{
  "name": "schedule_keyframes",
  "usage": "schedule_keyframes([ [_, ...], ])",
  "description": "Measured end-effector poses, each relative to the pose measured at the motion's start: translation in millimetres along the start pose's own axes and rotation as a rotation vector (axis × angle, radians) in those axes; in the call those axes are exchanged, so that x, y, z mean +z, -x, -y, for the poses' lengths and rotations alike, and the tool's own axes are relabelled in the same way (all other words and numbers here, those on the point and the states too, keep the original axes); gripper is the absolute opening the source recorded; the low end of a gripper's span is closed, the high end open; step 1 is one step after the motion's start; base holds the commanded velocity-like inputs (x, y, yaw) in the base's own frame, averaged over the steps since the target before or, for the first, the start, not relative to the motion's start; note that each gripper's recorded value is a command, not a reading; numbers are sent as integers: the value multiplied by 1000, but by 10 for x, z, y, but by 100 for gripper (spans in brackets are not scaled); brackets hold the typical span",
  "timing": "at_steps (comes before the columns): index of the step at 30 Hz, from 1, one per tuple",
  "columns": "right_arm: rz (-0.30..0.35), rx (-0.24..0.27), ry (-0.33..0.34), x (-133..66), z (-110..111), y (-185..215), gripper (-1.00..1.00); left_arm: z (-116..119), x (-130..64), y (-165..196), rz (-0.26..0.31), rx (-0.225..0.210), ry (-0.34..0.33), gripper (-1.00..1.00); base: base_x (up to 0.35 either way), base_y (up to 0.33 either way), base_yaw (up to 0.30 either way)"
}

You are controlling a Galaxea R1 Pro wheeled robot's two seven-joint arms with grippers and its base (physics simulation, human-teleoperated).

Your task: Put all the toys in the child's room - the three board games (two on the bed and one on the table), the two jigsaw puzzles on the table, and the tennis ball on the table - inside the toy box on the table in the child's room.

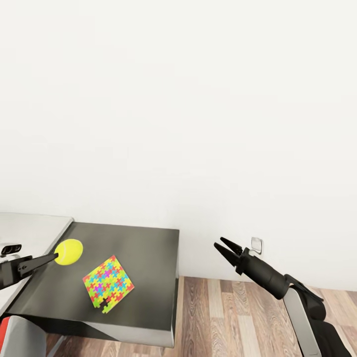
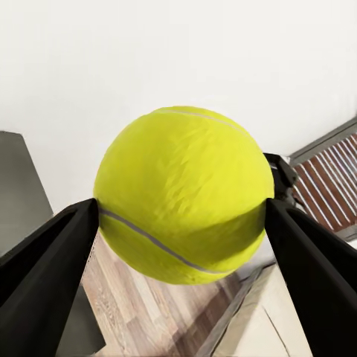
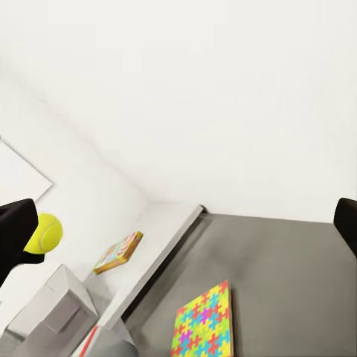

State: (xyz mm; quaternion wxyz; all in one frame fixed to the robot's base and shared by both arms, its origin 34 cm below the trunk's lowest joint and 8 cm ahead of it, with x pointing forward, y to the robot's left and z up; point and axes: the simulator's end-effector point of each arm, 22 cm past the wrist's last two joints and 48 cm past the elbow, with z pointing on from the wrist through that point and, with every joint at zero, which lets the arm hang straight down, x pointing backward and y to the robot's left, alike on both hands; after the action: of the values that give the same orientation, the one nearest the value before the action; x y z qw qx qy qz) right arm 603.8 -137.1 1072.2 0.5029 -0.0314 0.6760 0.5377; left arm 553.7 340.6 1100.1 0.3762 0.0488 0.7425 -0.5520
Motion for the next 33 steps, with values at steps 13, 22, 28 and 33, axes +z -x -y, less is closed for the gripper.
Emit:
schedule_keyframes([
  [13,6,-11,11,-20,-87,33,100,86,-85,94,28,28,3,-100,0,0,82],
  [22,11,-19,18,-23,-146,63,100,145,-114,135,38,43,1,-100,0,0,90],
  [28,16,-26,23,-18,-188,90,100,185,-125,153,43,50,-3,-100,0,0,106],
  [33,18,-31,26,-5,-224,104,100,219,-134,168,45,58,-6,-100,0,0,126],
])
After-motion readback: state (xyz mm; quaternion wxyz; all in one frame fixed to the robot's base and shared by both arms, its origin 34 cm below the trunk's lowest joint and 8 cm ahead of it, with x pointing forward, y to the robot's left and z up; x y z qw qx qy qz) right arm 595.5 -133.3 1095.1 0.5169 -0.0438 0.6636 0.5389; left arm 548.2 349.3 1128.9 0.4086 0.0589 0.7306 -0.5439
